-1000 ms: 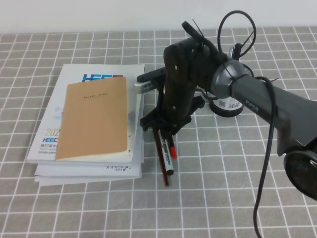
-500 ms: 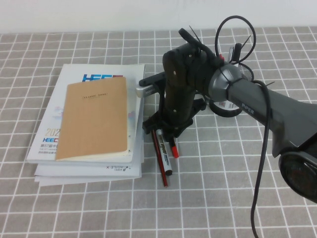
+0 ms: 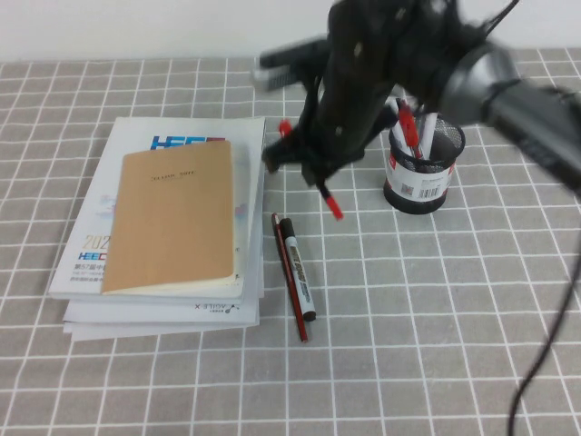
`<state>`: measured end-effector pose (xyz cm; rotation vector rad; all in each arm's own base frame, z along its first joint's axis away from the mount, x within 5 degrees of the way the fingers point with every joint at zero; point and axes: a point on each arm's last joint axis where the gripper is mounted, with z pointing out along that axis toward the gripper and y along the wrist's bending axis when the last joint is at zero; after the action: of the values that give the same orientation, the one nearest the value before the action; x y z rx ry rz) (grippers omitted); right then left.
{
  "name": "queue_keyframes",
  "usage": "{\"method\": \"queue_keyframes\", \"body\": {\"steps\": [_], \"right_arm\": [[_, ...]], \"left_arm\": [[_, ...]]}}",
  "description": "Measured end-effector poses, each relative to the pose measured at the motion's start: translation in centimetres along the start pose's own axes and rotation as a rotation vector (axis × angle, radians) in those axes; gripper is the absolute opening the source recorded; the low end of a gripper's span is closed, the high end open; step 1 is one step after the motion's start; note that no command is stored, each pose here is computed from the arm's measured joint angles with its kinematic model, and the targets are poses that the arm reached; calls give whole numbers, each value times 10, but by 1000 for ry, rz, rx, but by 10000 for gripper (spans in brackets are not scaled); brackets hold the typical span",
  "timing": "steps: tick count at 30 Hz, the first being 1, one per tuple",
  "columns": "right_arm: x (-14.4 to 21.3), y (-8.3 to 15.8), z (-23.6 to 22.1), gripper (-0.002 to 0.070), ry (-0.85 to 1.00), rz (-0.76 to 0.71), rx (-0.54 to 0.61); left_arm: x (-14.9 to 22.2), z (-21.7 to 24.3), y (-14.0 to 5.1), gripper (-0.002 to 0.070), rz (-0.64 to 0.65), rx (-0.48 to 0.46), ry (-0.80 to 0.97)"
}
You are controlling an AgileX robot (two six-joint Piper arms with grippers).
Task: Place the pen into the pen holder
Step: Place the pen onto the pen holder
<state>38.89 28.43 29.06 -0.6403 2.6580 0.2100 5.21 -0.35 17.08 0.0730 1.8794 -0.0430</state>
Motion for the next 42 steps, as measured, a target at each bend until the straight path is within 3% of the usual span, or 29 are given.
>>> {"method": "queue_keyframes", "body": {"steps": [4, 9, 13, 19, 31, 42], "right_arm": [[16, 3, -54, 48, -44, -13, -9], [52, 1, -77, 48, -154, 41, -36], [94, -6, -88, 48, -400, 156, -122], [126, -18, -97, 48, -858, 145, -230], [111, -85, -68, 47, -1152, 120, -70], [107, -117, -7, 47, -1152, 183, 9]], "left_arm": [[0, 0, 0, -5, 0, 0, 0], [0, 0, 0, -5, 0, 0, 0], [0, 0, 0, -5, 0, 0, 0], [0, 0, 0, -5, 0, 0, 0], [0, 0, 0, -5, 0, 0, 0], [0, 0, 0, -5, 0, 0, 0]]}}
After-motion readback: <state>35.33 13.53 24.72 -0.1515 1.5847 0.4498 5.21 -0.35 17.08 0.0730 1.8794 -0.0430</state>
